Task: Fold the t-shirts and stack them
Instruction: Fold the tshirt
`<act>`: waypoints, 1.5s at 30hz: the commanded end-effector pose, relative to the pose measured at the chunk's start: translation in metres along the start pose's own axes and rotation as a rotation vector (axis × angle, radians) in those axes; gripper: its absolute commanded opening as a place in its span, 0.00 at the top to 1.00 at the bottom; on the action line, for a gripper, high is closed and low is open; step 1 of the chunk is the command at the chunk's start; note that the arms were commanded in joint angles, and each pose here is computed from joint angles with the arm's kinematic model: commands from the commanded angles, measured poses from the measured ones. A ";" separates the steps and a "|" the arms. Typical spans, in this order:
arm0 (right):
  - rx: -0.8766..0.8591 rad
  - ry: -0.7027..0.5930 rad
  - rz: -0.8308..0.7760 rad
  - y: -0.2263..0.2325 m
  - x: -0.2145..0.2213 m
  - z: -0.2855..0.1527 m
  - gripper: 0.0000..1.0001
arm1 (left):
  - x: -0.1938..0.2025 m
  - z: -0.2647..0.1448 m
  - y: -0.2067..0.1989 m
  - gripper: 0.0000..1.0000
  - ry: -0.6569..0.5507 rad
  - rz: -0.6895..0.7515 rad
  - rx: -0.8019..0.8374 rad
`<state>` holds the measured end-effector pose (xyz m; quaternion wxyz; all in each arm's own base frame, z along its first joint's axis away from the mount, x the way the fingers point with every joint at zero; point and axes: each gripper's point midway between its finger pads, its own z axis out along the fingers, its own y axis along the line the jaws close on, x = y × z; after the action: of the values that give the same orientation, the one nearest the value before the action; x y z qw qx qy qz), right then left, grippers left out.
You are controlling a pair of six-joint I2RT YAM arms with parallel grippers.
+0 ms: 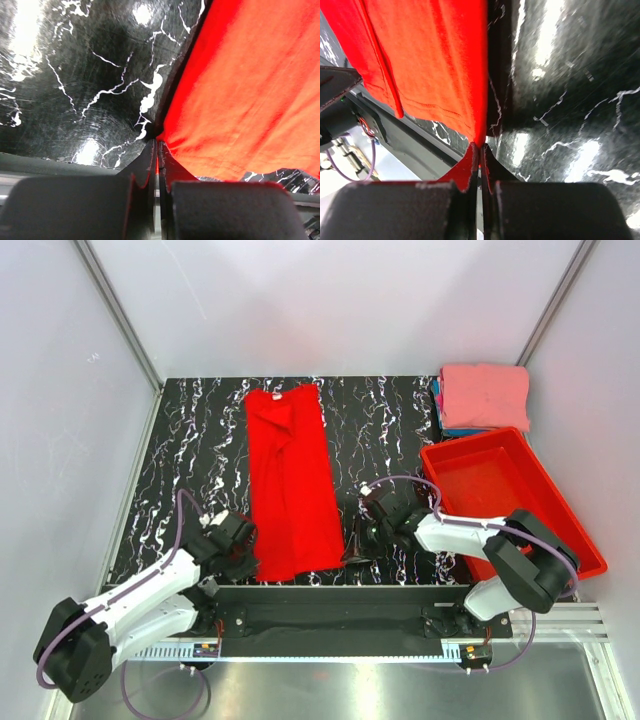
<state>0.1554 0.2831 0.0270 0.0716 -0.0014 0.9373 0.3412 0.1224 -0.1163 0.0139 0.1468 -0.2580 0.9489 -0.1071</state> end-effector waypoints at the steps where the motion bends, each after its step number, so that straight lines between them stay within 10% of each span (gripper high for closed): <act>1: -0.017 -0.032 -0.028 0.017 -0.001 -0.007 1.00 | 0.000 -0.008 -0.019 1.00 0.012 0.007 0.086; 14: 0.077 -0.053 -0.121 0.033 -0.024 -0.023 1.00 | -0.026 -0.013 -0.052 1.00 0.032 0.022 0.147; 45: 0.066 -0.201 -0.282 0.067 -0.311 -0.002 1.00 | -0.316 0.024 -0.156 1.00 -0.076 -0.031 0.279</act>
<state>0.4467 0.3260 0.1014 0.2062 -0.0889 0.9314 0.2864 0.4467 -0.0901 0.0904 0.2003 -0.2624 0.9188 -0.2163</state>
